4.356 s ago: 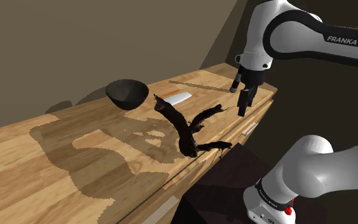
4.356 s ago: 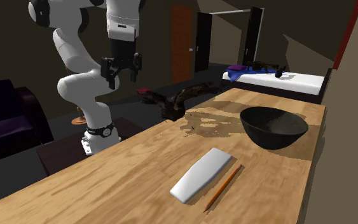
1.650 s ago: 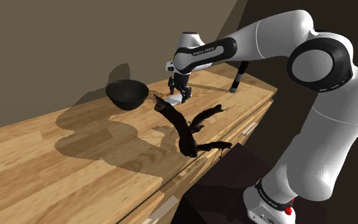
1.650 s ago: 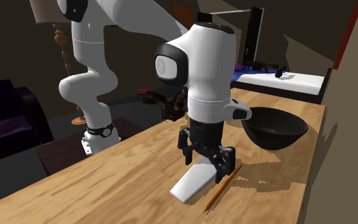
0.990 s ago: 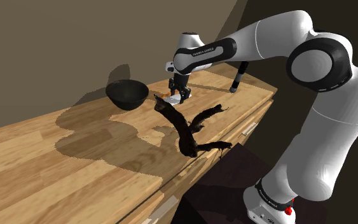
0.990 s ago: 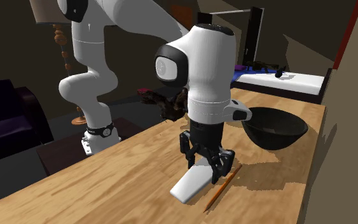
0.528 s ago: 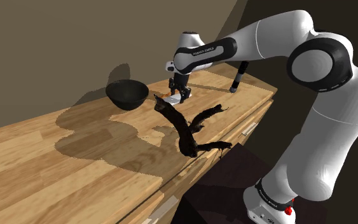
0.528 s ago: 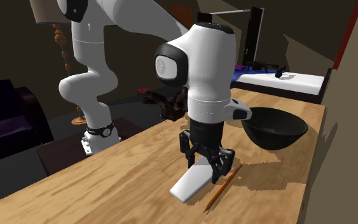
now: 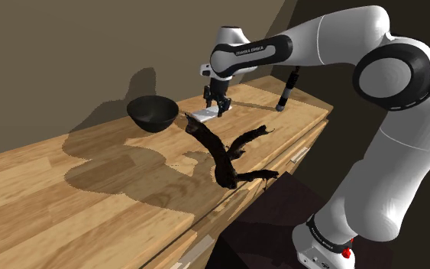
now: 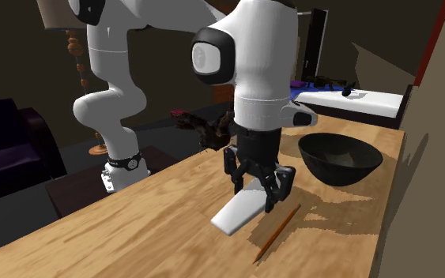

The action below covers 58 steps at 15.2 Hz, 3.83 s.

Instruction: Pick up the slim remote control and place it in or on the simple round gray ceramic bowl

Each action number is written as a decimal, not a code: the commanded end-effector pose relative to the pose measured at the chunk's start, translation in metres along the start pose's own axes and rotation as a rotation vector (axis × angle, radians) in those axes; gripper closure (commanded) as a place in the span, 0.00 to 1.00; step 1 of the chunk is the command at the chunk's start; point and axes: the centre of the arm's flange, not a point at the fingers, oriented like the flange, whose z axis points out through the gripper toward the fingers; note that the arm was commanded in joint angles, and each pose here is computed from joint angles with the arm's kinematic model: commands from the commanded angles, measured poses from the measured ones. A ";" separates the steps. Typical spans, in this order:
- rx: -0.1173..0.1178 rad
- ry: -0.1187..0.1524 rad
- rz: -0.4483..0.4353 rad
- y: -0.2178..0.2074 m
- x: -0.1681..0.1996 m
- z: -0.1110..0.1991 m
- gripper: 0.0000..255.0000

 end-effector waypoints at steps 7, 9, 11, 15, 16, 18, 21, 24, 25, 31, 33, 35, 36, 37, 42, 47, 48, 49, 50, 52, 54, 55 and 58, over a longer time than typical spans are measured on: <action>0.000 0.000 0.000 -0.001 0.000 -0.043 1.00; 0.000 0.000 0.000 -0.001 0.000 -0.054 1.00; 0.000 0.000 0.000 -0.001 0.000 -0.064 1.00; 0.000 0.000 0.000 -0.001 0.000 -0.085 1.00; 0.000 0.000 0.000 -0.001 0.000 -0.090 1.00; 0.000 0.000 0.000 -0.001 0.000 -0.101 1.00; 0.000 0.000 0.000 -0.001 0.001 -0.117 1.00; 0.000 0.000 0.000 -0.001 0.001 -0.129 1.00; 0.000 0.000 0.000 0.003 0.013 -0.130 1.00; 0.000 0.000 0.000 0.028 0.088 -0.130 1.00; 0.000 0.000 0.000 0.036 0.113 -0.130 1.00; 0.000 0.000 0.000 0.045 0.138 -0.130 1.00; 0.000 0.000 0.000 0.049 0.151 -0.130 1.00; 0.000 0.000 0.000 0.053 0.164 -0.130 1.00; 0.000 0.000 0.000 0.074 0.226 -0.131 1.00; 0.000 0.000 0.000 0.081 0.248 -0.115 1.00; 0.000 0.000 0.000 0.081 0.248 -0.110 1.00; 0.000 0.000 0.000 0.081 0.247 -0.104 1.00; 0.000 0.000 0.000 0.081 0.247 -0.099 1.00; 0.000 0.000 0.000 0.081 0.247 -0.088 1.00; 0.000 0.000 0.000 0.081 0.247 -0.078 1.00; 0.000 0.000 0.000 0.081 0.247 -0.073 1.00; 0.000 0.000 0.000 0.081 0.247 -0.058 1.00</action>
